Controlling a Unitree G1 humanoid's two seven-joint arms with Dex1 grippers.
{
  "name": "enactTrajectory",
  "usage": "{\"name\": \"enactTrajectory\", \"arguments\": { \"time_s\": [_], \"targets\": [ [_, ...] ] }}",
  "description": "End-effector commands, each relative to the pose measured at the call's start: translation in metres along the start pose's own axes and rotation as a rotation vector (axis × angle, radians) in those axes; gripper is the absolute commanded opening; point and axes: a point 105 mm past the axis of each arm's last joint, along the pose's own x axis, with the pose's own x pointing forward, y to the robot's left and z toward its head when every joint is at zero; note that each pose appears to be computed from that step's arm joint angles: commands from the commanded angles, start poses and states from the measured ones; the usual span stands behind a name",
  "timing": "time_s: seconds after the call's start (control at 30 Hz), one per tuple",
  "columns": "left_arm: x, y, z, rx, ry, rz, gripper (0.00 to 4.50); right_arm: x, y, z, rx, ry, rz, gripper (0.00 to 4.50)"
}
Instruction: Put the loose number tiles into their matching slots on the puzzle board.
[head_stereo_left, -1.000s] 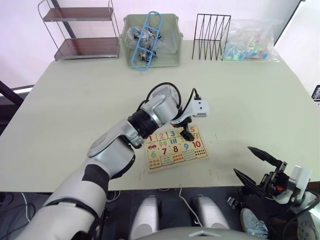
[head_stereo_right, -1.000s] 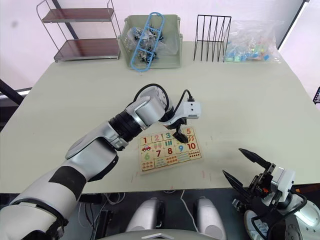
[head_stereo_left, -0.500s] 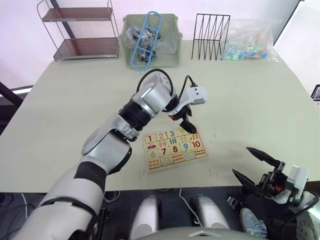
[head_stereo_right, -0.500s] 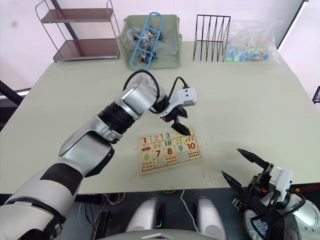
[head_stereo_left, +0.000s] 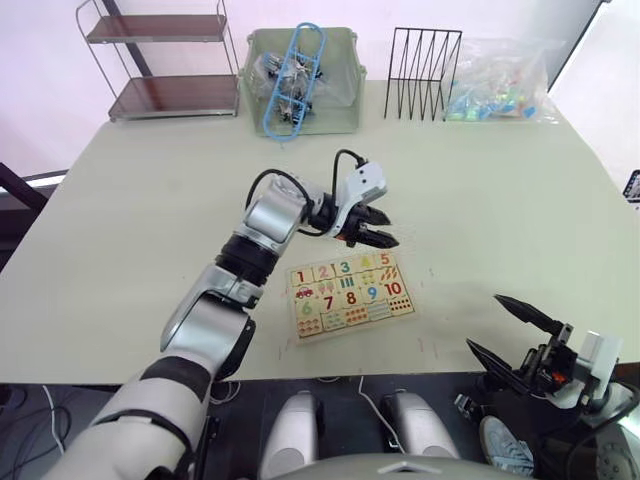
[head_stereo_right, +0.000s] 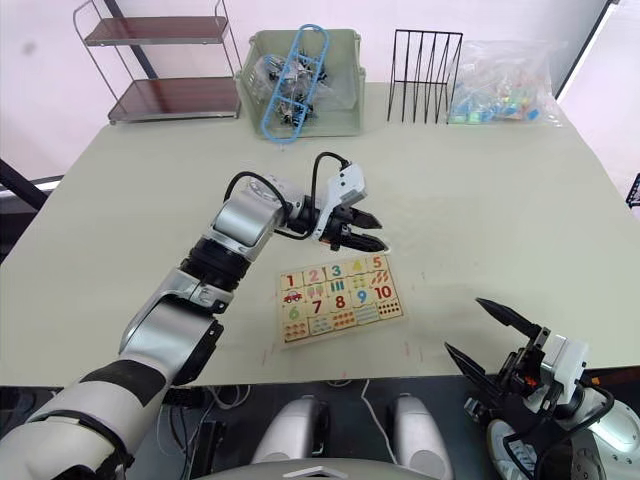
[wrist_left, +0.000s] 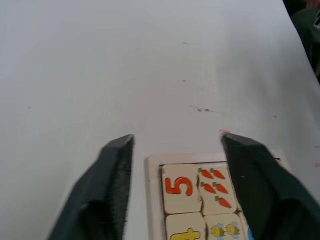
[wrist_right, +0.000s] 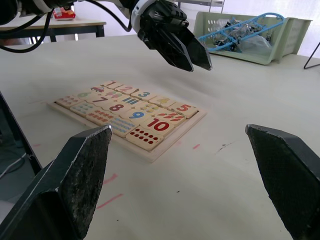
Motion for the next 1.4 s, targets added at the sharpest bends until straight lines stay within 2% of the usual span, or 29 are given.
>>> {"name": "enactTrajectory", "arguments": {
  "time_s": [0.03,0.07,0.13,0.5,0.9,1.03,1.2,1.3,1.4],
  "targets": [
    [-0.005,0.000,0.010,0.048,-0.072,0.003,1.02,-0.002,-0.003,0.009,-0.026,-0.019,-0.003,4.50],
    [-0.005,0.000,0.008,0.044,-0.077,-0.002,0.47,-0.002,-0.003,0.009,-0.026,-0.018,-0.003,4.50],
    [-0.005,-0.002,0.005,0.058,-0.085,-0.008,0.06,-0.002,-0.004,0.009,-0.027,-0.017,-0.003,4.50],
    [0.015,-0.013,-0.029,0.057,-0.040,-0.030,0.06,-0.001,-0.005,0.009,-0.026,-0.019,-0.005,4.50],
    [0.023,-0.013,-0.052,0.048,0.055,-0.024,0.06,-0.002,-0.004,0.009,-0.026,-0.014,-0.008,4.50],
    [0.023,-0.010,-0.035,0.046,-0.040,0.004,0.06,-0.003,-0.004,0.009,-0.024,-0.013,-0.009,4.50],
    [0.009,-0.009,-0.009,0.047,-0.186,0.036,0.06,0.000,-0.006,0.010,-0.010,-0.024,0.000,4.50],
    [-0.007,-0.011,-0.001,0.045,-0.248,0.072,0.06,0.002,-0.008,0.010,-0.003,-0.027,0.010,4.50],
    [-0.029,-0.012,0.004,-0.029,-0.331,0.119,0.06,0.002,-0.013,0.011,0.005,-0.030,0.010,4.50]
  ]
}}
